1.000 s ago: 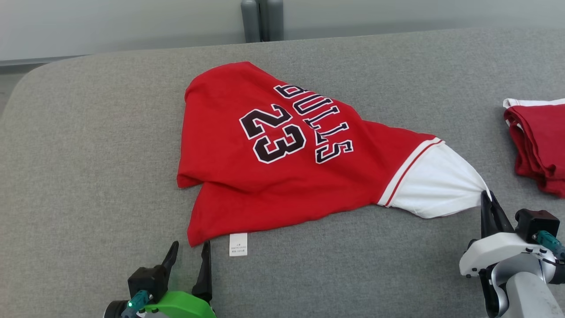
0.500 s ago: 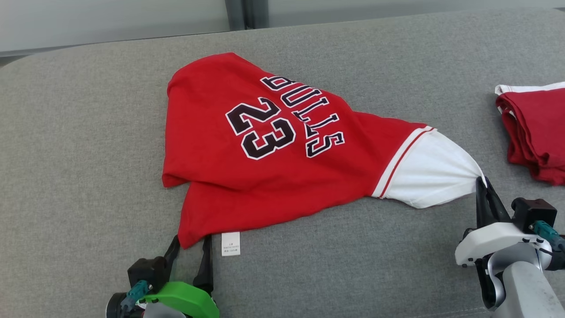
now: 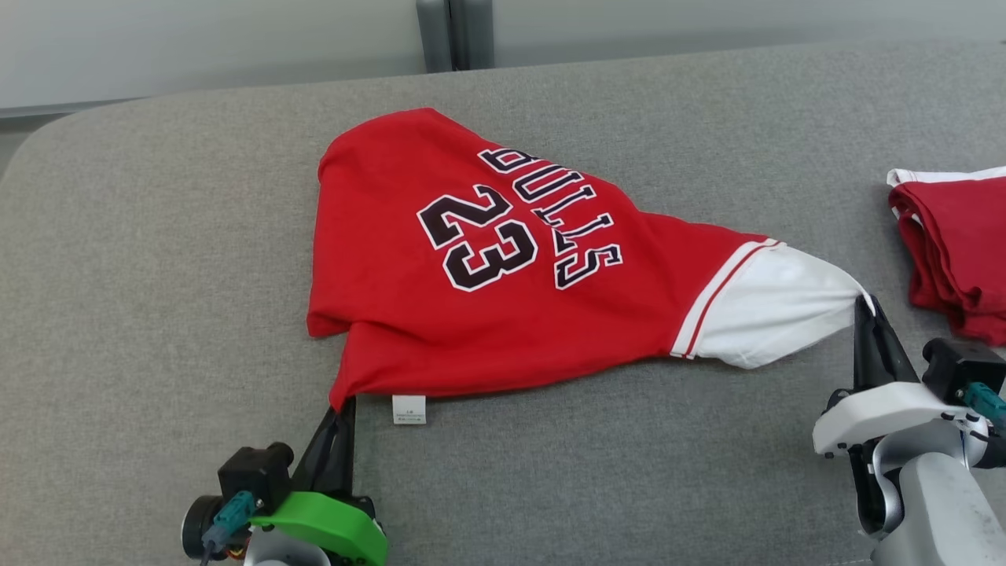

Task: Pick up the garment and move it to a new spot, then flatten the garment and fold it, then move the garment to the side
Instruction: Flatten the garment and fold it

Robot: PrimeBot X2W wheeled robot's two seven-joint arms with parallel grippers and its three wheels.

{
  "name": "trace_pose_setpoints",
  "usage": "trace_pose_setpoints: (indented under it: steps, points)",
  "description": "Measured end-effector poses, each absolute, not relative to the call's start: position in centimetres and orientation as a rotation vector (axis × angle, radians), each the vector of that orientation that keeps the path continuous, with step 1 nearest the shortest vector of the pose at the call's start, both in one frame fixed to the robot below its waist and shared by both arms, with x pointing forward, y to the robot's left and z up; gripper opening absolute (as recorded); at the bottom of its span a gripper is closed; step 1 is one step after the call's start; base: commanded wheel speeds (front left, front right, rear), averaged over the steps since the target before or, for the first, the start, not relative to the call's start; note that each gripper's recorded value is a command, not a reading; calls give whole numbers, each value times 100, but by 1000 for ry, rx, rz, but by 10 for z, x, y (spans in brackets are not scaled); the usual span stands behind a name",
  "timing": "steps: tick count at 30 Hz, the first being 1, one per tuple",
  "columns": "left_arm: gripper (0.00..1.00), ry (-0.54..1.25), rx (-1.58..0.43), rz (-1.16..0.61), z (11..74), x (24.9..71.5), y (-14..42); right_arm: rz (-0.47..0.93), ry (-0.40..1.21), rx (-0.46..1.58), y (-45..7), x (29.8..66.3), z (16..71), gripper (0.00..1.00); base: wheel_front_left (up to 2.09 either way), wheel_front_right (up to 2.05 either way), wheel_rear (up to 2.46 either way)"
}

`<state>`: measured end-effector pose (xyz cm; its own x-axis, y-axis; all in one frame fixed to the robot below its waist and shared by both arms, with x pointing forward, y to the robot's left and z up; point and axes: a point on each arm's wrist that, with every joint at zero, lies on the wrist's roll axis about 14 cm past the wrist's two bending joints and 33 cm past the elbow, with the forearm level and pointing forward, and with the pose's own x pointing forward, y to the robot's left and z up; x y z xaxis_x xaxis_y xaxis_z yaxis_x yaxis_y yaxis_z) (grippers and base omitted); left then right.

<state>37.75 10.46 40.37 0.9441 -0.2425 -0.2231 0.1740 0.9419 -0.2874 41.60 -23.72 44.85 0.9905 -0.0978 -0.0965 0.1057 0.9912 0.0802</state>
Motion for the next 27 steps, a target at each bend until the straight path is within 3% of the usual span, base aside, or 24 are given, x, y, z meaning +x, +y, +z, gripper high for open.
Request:
trace_pose_setpoints:
  steps: [8, 15, 21, 27]
  points:
    - [0, 3, -211, -214, 482, 395, 120, -68, -151, 135, -229, 435, 532, 0, 0, 0, 0]
    - [0, -315, -55, -233, 594, 419, 146, 1, -447, 140, -222, 443, 644, 0, 0, 0, 0]
    - [0, -607, 96, -236, 708, 430, 164, 69, -700, 74, -215, 437, 748, 0, 0, 0, 0]
    - [0, -745, 164, -211, 774, 444, 175, 122, -857, 0, -206, 435, 821, 0, 0, 0, 0]
